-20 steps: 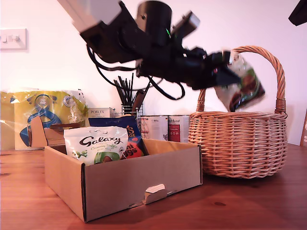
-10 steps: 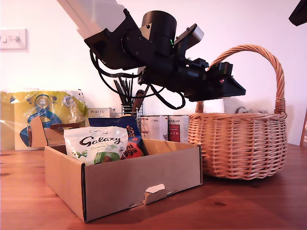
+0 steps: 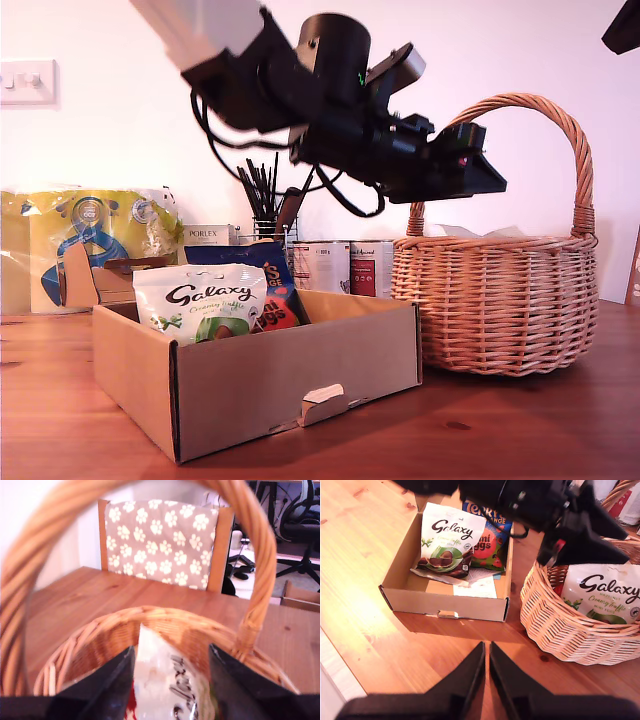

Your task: Move the bags of Easter eggs from the cardboard box on the left into the woven basket on the right side.

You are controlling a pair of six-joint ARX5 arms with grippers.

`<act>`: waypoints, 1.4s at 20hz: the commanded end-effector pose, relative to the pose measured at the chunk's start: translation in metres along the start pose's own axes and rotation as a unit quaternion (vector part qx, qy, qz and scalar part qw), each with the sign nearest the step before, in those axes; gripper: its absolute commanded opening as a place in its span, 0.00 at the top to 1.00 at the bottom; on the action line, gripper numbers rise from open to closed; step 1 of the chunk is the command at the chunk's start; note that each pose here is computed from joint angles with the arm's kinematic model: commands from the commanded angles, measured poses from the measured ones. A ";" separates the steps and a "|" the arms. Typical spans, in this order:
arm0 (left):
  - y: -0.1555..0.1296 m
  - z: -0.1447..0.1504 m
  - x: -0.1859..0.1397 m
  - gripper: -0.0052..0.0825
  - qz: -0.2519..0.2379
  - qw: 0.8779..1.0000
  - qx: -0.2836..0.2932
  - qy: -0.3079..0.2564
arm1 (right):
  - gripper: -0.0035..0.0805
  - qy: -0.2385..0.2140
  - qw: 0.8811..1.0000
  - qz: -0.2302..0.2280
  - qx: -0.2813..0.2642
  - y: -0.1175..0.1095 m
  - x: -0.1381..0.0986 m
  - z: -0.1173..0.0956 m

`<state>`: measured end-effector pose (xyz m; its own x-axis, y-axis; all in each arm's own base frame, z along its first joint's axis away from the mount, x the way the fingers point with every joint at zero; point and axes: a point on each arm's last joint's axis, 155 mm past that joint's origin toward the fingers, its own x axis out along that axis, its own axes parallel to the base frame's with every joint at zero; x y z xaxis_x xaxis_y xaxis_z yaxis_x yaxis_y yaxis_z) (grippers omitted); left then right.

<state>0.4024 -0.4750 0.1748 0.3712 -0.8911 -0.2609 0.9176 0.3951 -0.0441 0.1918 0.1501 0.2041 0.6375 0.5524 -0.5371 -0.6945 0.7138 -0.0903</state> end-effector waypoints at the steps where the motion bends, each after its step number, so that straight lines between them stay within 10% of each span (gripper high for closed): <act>1: -0.003 0.015 -0.019 0.77 0.000 1.000 0.006 0.015 | 0.97 -0.010 1.000 -0.004 -0.002 -0.002 -0.002 0.006; 3: -0.006 0.010 -0.039 0.97 -0.002 0.998 0.004 0.062 | 0.97 -0.015 1.000 -0.005 -0.008 -0.002 -0.002 0.008; 16: -0.011 -0.060 -0.186 0.97 0.042 0.982 -0.046 0.181 | 0.97 -0.008 0.997 0.065 -0.027 0.013 0.053 0.024; 24: -0.057 -0.165 -0.255 0.96 -0.054 0.920 0.055 0.385 | 0.97 0.038 0.992 0.120 -0.016 0.028 0.090 0.006; 28: -0.051 -0.176 -0.266 0.64 -0.085 0.893 0.158 0.413 | 0.97 0.036 0.992 0.122 -0.013 0.029 0.090 0.007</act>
<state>0.2333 -0.2226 0.0837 0.1189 -0.4320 -0.8940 0.9912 0.1037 0.0817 0.2309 0.2220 0.1541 0.4206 0.6648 -0.6174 -0.8321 0.5539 0.0295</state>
